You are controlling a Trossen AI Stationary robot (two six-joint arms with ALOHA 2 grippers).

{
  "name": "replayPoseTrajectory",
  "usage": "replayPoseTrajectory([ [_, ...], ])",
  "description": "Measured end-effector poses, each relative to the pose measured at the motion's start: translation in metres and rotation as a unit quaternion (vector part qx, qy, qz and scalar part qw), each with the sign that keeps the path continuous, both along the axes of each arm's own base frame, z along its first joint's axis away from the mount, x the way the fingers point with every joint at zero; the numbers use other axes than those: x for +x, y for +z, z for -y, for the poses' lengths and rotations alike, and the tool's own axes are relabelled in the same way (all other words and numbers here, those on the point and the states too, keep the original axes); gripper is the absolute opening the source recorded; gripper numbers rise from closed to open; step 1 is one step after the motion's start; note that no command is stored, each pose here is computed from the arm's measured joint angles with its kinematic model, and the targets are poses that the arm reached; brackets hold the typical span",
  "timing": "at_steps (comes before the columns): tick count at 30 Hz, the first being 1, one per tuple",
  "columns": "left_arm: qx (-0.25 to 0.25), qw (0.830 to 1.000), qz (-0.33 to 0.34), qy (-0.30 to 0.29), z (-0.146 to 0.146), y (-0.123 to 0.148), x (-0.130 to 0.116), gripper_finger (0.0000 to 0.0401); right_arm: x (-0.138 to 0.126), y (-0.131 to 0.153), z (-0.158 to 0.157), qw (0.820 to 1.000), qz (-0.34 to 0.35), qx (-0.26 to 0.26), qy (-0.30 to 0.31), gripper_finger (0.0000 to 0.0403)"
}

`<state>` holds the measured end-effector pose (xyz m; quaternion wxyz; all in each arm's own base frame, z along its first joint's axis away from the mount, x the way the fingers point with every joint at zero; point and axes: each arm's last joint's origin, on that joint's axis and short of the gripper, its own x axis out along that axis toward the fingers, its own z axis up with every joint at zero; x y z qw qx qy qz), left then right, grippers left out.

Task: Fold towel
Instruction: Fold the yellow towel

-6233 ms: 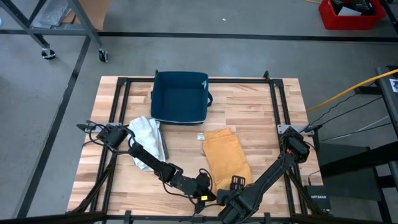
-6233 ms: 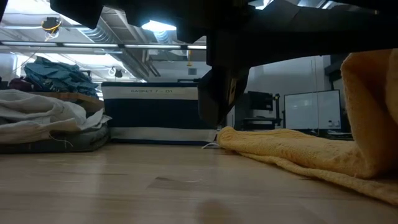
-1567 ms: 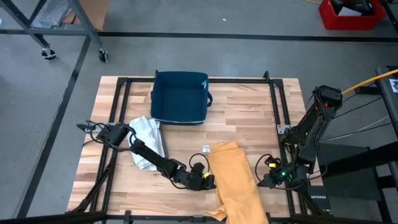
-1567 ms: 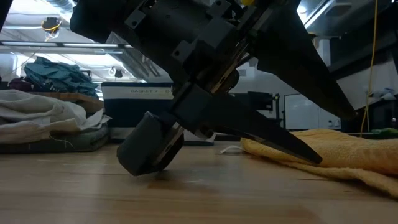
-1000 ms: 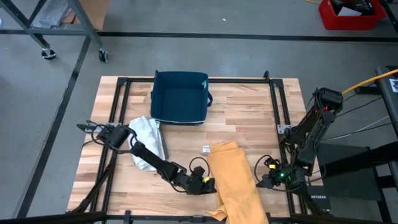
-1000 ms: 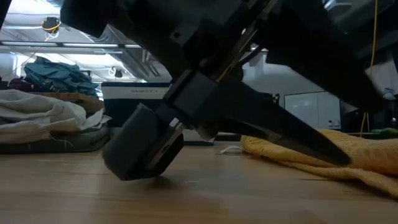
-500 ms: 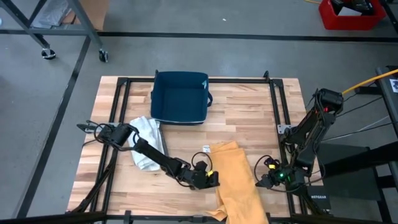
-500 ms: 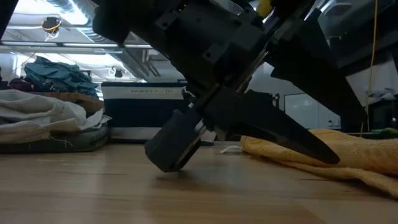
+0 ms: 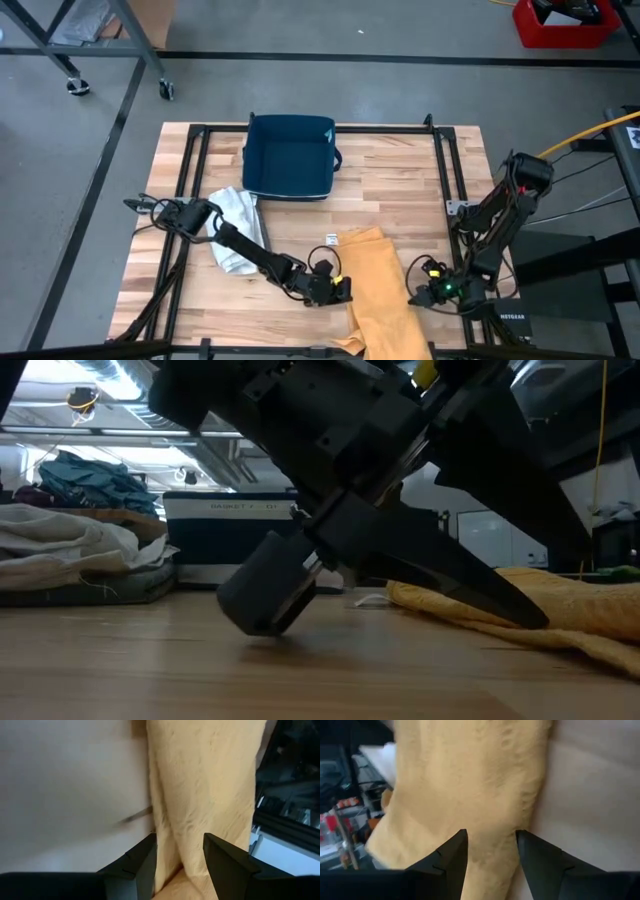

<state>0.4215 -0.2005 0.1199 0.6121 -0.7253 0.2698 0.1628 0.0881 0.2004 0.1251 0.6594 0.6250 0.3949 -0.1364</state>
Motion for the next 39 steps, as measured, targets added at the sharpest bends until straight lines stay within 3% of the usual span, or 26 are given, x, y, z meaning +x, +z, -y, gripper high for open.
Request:
replayPoseTrajectory([
  [9,-0.022,0.999,-0.027,0.000,0.008,-0.008,-0.005,0.0153,0.001,-0.010,-0.004,1.000,-0.003,-0.007,-0.003,0.0175],
  [17,-0.061,0.998,-0.012,0.016,0.006,-0.022,0.002,0.0153,0.015,-0.009,0.001,1.000,0.002,-0.006,-0.022,0.0175],
  [27,-0.033,0.999,-0.001,0.007,-0.004,-0.018,0.011,0.0153,0.044,-0.003,0.009,0.999,0.029,-0.023,0.022,0.0175],
  [34,-0.010,1.000,0.007,-0.001,-0.007,-0.018,0.013,0.0153,0.049,-0.003,0.012,0.998,0.032,-0.041,0.042,0.0174],
  [39,-0.003,1.000,0.011,-0.008,-0.006,-0.017,0.012,0.0153,0.048,-0.003,0.011,0.997,0.037,-0.050,0.052,0.0136],
])
